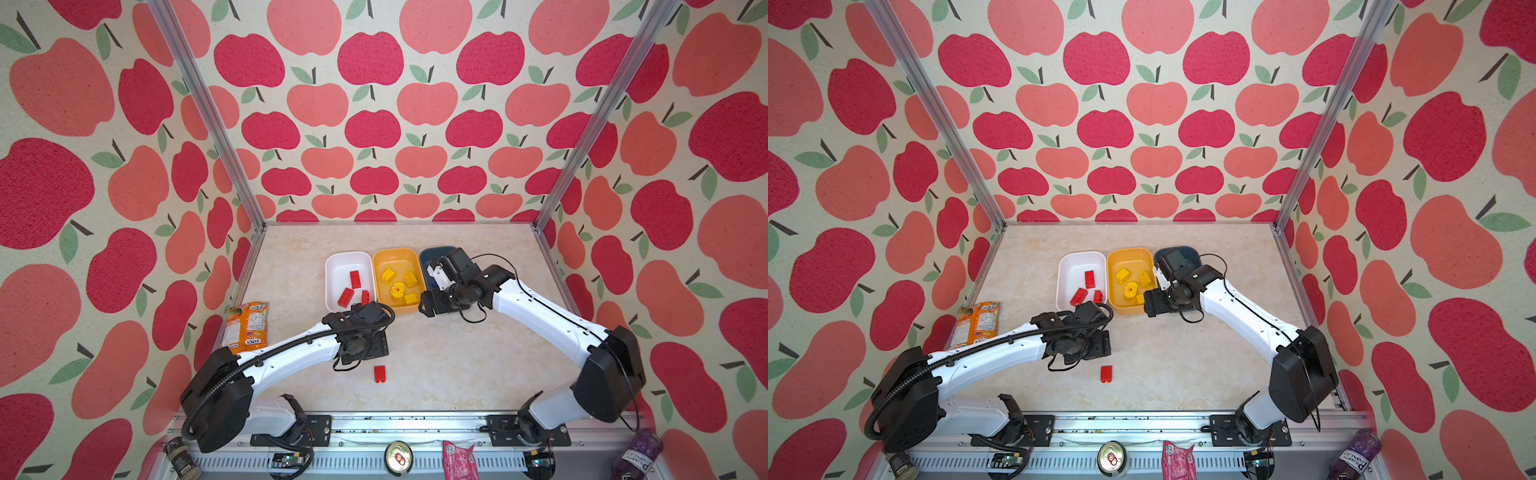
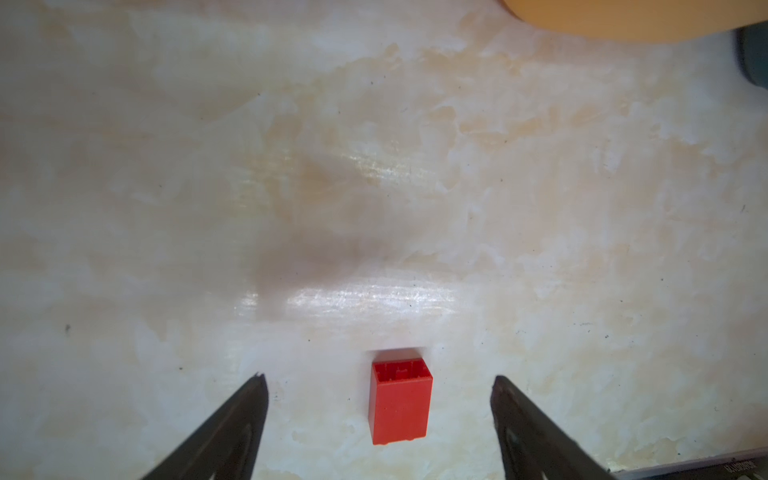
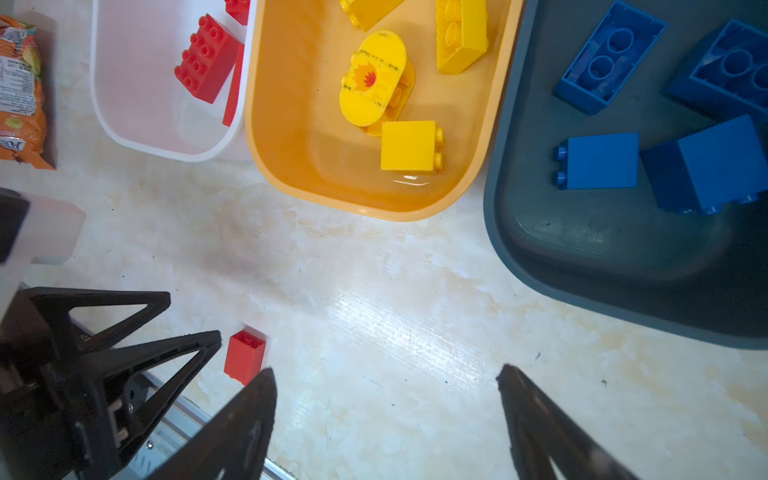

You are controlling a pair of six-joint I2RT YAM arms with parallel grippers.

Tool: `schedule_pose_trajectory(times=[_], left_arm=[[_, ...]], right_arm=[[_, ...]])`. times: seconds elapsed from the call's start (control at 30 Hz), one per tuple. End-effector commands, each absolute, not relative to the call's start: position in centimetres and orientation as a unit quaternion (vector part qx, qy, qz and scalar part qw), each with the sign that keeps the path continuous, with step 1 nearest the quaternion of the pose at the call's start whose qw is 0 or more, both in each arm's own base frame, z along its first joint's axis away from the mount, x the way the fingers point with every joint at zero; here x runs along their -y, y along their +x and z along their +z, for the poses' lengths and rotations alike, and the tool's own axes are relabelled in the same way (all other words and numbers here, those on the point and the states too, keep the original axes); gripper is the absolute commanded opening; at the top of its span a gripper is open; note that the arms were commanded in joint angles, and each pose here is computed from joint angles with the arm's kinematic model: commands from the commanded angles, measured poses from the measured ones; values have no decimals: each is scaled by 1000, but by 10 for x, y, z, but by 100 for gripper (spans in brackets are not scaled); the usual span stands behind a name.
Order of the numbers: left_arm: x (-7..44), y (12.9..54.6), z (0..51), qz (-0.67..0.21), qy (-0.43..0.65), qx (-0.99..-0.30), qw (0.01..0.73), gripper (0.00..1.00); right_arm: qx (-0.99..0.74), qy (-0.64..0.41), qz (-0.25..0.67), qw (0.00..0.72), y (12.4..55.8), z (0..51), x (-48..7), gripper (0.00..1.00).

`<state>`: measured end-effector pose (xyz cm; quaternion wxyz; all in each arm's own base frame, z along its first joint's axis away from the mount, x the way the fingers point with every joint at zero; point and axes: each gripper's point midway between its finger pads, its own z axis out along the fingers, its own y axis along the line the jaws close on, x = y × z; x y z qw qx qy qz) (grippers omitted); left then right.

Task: Sort the legos into containers by color
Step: 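Grasp the small red brick with the left gripper while the right draws back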

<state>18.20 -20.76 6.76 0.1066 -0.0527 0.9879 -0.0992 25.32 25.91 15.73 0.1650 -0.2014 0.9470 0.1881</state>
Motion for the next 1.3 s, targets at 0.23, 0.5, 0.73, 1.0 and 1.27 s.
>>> schedule_pose_trajectory(times=[0.23, 0.5, 0.73, 1.0, 1.27], left_arm=[[215, 173, 56, -31, -74, -992, 94, 73], [222, 165, 46, -30, -75, -994, 74, 70], [231, 154, 36, -32, -72, -995, 58, 66], [234, 146, 27, -27, -68, -997, 38, 58], [232, 139, 17, -10, -61, -998, 15, 50]], right_arm=[[-946, -191, 215, 147, 222, 155, -239, 89], [-948, -188, 214, 141, 220, 154, -230, 89], [-949, -188, 215, 131, 215, 149, -227, 89], [-950, -184, 217, 126, 210, 144, -222, 89], [-952, -175, 215, 130, 209, 142, -216, 89]])
